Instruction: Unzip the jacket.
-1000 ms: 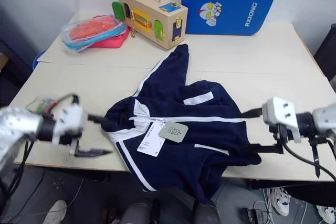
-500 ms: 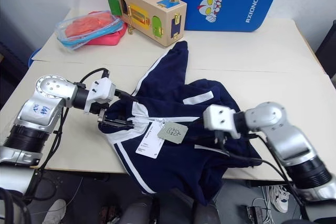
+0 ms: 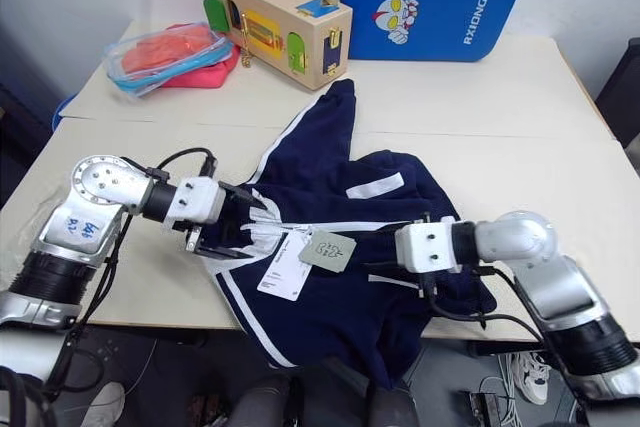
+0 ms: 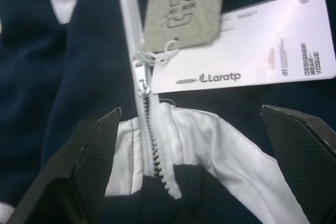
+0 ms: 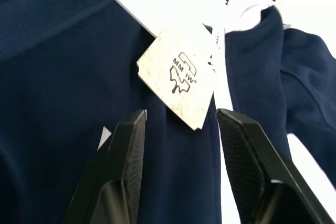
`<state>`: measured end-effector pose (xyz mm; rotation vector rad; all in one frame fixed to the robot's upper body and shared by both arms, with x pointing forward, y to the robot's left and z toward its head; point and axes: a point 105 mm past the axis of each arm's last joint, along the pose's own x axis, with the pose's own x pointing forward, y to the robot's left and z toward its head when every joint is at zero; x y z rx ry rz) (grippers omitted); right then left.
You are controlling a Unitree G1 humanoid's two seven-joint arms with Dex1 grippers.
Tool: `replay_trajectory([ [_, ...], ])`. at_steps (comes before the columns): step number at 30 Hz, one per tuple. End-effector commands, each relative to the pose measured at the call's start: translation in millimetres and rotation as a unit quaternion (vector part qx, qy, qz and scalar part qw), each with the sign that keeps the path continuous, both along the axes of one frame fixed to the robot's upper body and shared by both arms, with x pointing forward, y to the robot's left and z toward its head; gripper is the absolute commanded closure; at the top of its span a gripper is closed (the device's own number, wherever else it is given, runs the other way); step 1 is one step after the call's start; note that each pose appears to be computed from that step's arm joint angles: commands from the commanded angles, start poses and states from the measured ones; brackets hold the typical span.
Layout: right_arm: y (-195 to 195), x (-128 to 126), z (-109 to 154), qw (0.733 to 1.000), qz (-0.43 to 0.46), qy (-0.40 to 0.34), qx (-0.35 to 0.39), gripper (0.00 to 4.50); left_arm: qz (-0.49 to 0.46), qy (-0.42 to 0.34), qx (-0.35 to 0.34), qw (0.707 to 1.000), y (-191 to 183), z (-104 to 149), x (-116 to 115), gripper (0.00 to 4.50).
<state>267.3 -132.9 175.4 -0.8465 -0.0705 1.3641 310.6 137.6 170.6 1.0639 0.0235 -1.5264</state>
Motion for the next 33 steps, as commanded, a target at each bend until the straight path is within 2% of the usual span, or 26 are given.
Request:
replay_trajectory([
  [1,-7.2,-6.2,25.1,1.0,-0.012,-0.002,0.026,2.3,-0.066,-0.08,0.043,0.994,-13.2,-9.6,1.1,0.0],
  [4,-12.2,-2.8,36.1,0.998,-0.037,-0.008,0.04,2.3,-0.087,-0.123,0.05,0.987,-24.8,-18.2,11.8,0.0],
  [9,-17.7,-0.1,44.0,0.996,-0.067,-0.016,0.051,2.3,-0.11,-0.19,0.022,0.975,-51.7,-23.4,27.0,0.0],
  [12,-20.3,-2.4,39.5,0.996,-0.075,-0.014,0.046,2.3,-0.09,-0.223,-0.043,0.97,-69.4,-14.3,38.0,0.0],
  [14,-21.7,-4.9,35.7,0.996,-0.078,-0.008,0.044,2.3,-0.092,-0.227,-0.067,0.967,-75.6,-10.6,39.0,0.0],
  [24,-25.5,-3.8,37.2,0.994,-0.095,-0.001,0.054,2.3,-0.121,-0.204,-0.062,0.969,-95.4,-29.1,34.1,0.0],
  [27,-25.9,-5.2,33.0,0.994,-0.098,0.002,0.052,2.35,-0.118,-0.206,-0.075,0.969,-105.5,-30.5,33.6,0.55],
  [33,-28.0,-5.9,32.1,0.993,-0.107,0.004,0.054,2.35,-0.133,-0.196,-0.113,0.965,-111.6,-25.3,24.1,2.3],
])
